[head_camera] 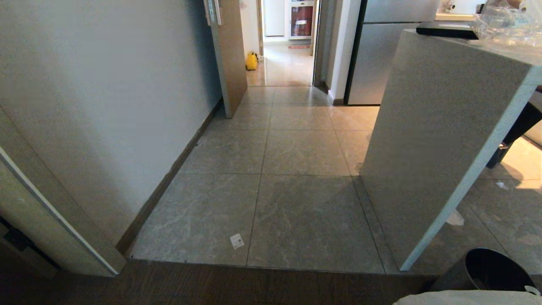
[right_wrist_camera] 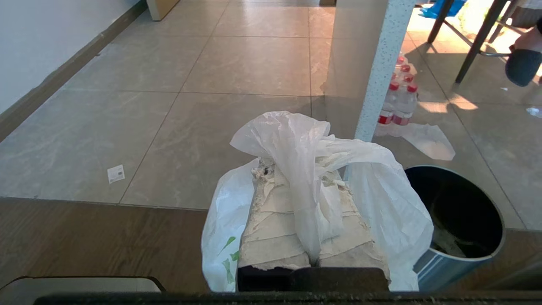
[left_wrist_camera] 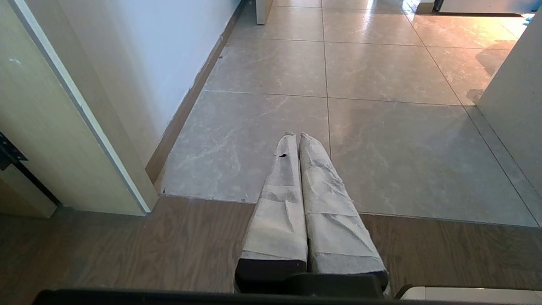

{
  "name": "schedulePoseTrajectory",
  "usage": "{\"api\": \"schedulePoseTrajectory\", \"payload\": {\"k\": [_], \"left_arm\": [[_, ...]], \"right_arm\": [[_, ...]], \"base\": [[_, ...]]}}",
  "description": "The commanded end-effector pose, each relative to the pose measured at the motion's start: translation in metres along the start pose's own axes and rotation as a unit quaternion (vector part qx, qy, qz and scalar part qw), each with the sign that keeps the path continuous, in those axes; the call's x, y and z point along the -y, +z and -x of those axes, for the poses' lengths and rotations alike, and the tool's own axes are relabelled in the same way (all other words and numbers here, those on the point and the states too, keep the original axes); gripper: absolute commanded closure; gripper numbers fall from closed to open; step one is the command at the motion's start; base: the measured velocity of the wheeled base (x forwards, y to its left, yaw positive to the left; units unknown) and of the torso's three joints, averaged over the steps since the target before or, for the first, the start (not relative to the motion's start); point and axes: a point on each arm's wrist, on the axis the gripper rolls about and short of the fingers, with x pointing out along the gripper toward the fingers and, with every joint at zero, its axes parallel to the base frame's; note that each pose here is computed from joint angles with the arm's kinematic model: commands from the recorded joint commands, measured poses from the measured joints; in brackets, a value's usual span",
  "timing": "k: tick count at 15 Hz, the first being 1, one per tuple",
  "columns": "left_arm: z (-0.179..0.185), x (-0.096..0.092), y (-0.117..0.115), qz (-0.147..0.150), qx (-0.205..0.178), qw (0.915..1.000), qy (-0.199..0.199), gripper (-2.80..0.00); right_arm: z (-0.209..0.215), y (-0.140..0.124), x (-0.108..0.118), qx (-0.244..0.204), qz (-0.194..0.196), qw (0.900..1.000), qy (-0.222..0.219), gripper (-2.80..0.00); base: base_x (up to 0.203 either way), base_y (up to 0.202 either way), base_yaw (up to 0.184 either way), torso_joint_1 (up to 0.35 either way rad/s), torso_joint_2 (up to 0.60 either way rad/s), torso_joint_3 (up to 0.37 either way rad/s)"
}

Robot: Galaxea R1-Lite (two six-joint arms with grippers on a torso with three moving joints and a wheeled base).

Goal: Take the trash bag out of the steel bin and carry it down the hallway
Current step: Put the trash bag at the door

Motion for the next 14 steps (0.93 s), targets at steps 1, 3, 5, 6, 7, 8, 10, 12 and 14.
{"api": "schedulePoseTrajectory", "payload": {"k": [1,3,5,6,7,8,10,12,14], "left_arm": [[0.0000,0.0000,-0.0001,0.000,-0.001,1.0000,0.000,0.00],[0.0000,0.0000,-0.0001,0.000,-0.001,1.0000,0.000,0.00],[0.0000,0.0000,-0.0001,0.000,-0.001,1.0000,0.000,0.00],[0.0000,0.0000,0.0000,0.000,0.000,1.0000,0.000,0.00],[0.0000,0.0000,-0.0001,0.000,-0.001,1.0000,0.000,0.00],[0.0000,0.0000,0.0001,0.000,0.000,1.0000,0.000,0.00],[0.0000,0.0000,-0.0001,0.000,-0.001,1.0000,0.000,0.00],[0.0000,0.0000,-0.0001,0.000,-0.001,1.0000,0.000,0.00],[0.0000,0.0000,0.0001,0.001,0.000,1.0000,0.000,0.00]], "right_arm": [[-0.0001,-0.0001,0.0000,-0.002,-0.001,1.000,0.000,0.00],[-0.0002,0.0002,0.0000,-0.001,-0.001,1.000,0.001,0.00],[-0.0002,-0.0004,0.0000,-0.002,-0.007,1.000,0.000,0.00],[-0.0001,-0.0002,0.0000,-0.001,-0.006,1.000,0.000,0.00],[-0.0002,-0.0004,0.0000,-0.002,-0.006,1.000,0.000,0.00],[-0.0002,-0.0004,0.0000,-0.002,-0.006,1.000,0.000,0.00],[-0.0002,-0.0004,0.0000,-0.002,-0.006,1.000,0.000,0.00],[-0.0002,-0.0004,0.0000,-0.002,-0.006,1.000,0.000,0.00],[-0.0002,-0.0002,0.0000,-0.001,-0.004,1.000,0.001,0.00]], "base": [[0.000,0.000,0.000,0.000,0.00,0.000],[0.000,0.000,0.000,0.000,0.00,0.000],[0.000,0.000,0.000,0.000,0.00,0.000],[0.000,0.000,0.000,0.000,0.00,0.000],[0.000,0.000,0.000,0.000,0.00,0.000],[0.000,0.000,0.000,0.000,0.00,0.000],[0.000,0.000,0.000,0.000,0.00,0.000],[0.000,0.000,0.000,0.000,0.00,0.000],[0.000,0.000,0.000,0.000,0.00,0.000]]}}
